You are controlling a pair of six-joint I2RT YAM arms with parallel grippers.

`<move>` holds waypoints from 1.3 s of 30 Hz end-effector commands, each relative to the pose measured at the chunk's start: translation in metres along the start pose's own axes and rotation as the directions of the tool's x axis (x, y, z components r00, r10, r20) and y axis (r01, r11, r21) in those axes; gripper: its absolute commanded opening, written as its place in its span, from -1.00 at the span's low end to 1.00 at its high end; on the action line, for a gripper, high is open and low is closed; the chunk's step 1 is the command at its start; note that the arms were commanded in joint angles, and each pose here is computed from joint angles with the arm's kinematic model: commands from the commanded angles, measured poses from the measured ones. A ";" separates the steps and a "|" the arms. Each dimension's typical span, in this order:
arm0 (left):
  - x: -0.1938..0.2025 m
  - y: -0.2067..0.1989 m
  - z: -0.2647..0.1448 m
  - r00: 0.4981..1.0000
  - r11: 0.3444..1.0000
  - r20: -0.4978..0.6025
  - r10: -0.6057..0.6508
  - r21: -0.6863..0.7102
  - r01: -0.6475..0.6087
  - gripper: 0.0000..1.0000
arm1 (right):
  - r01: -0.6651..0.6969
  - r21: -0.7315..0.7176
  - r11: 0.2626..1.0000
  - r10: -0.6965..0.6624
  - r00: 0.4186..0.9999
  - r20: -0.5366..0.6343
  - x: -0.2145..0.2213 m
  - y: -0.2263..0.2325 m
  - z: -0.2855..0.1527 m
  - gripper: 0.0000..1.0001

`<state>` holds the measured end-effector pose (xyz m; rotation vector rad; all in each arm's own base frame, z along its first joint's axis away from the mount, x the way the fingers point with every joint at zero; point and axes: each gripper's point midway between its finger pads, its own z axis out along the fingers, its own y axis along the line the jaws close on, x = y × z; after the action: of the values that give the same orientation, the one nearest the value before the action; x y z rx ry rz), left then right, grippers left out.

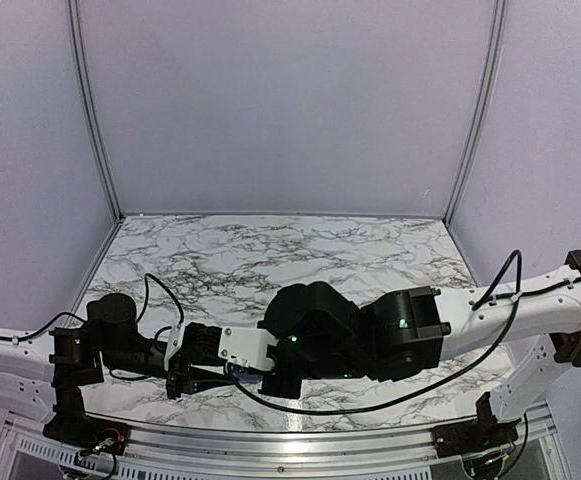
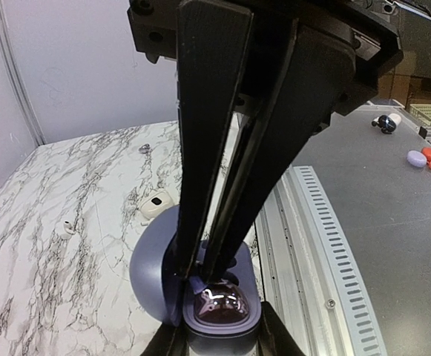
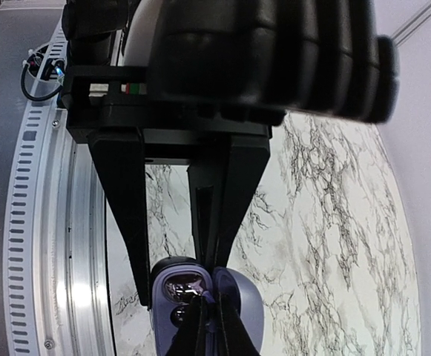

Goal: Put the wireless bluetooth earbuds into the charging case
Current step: Adjust the right earbud in the right side groove of the charging case, then pick up the left earbud from the corner of the board.

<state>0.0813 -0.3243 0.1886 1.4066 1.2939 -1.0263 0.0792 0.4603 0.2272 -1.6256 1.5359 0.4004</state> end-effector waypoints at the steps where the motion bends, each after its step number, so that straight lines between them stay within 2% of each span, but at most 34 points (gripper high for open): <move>1: -0.030 0.007 -0.003 0.996 0.999 0.078 0.037 -0.036 -0.035 -1.00 | -0.003 -0.052 0.999 0.004 1.000 0.031 -0.013 0.011 -0.009 -0.86; 18: -0.033 0.011 -0.005 0.995 0.998 0.087 0.040 -0.056 -0.035 -1.00 | -0.004 -0.150 0.989 0.013 0.998 0.057 -0.013 0.030 -0.019 -0.94; 23: -0.035 0.010 -0.005 0.995 0.998 0.092 0.041 -0.051 -0.036 -1.00 | -0.006 -0.131 0.991 0.013 0.999 0.048 -0.011 0.027 -0.019 -0.91; 26: -0.035 0.009 -0.004 0.995 0.998 0.091 0.043 -0.043 -0.039 -1.00 | -0.010 -0.100 0.995 0.015 0.999 0.049 -0.012 0.021 -0.021 -0.83; 33: -0.031 0.008 -0.001 0.996 0.999 0.079 0.038 -0.031 -0.036 -1.00 | -0.050 -0.059 0.997 0.058 0.988 0.144 -0.030 0.004 -0.046 -0.64; 36: -0.030 0.009 0.000 0.997 0.999 0.074 0.035 -0.034 -0.032 -1.00 | -0.142 -0.059 0.988 0.150 0.977 0.153 -0.021 -0.015 -0.052 -0.45; 39: -0.026 0.012 0.003 0.998 0.999 0.058 0.027 -0.046 -0.025 -1.00 | -0.292 -0.002 0.956 0.288 0.940 0.183 -0.001 -0.058 -0.063 -0.24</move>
<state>0.0860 -0.3266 0.1980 1.3797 1.2814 -1.0085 0.0686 0.4335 0.2686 -1.5350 1.5280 0.6103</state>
